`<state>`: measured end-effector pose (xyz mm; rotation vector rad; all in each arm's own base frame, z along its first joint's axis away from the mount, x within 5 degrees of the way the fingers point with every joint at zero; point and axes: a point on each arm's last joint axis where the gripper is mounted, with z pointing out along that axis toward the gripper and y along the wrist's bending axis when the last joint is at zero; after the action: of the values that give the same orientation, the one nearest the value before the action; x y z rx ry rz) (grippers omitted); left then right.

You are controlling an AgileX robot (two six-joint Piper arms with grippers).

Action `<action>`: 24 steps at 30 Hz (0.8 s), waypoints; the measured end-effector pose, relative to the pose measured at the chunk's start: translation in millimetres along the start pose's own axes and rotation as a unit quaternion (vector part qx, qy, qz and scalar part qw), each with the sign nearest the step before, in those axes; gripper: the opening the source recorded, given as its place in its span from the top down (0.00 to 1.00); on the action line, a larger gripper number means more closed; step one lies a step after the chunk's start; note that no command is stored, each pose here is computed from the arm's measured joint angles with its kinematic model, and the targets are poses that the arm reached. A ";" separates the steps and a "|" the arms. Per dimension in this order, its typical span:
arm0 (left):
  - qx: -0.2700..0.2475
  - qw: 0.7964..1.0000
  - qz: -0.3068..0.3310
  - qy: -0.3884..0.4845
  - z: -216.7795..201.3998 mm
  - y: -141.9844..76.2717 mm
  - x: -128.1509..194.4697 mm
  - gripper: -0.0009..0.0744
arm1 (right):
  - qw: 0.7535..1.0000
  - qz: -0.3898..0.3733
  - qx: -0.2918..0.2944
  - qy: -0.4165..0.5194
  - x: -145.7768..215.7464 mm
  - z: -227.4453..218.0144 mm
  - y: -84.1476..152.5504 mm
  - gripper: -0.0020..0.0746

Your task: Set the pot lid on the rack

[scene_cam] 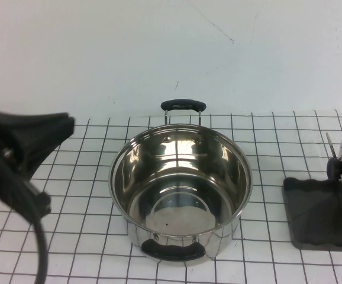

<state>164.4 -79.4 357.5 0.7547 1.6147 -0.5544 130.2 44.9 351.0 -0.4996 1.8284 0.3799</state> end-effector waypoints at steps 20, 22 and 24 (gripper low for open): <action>-0.257 0.959 -0.071 -0.096 -87.1 -40.6 120.6 0.99 | 0.963 -0.118 0.044 -0.237 57.2 -97.1 64.5 0.98; -0.258 0.959 -0.075 -0.093 -86.7 -40.7 124.8 0.99 | 0.967 -0.113 0.043 -0.226 64.0 -91.7 62.8 0.98; -0.255 0.960 -0.077 -0.088 -85.5 -41.1 128.2 0.99 | 0.970 -0.107 0.041 -0.215 70.1 -86.3 60.7 0.98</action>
<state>66.3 -24.2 244.4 0.1908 1.5622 -0.2813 10.1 44.0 310.9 -0.5064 1.3496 0.2409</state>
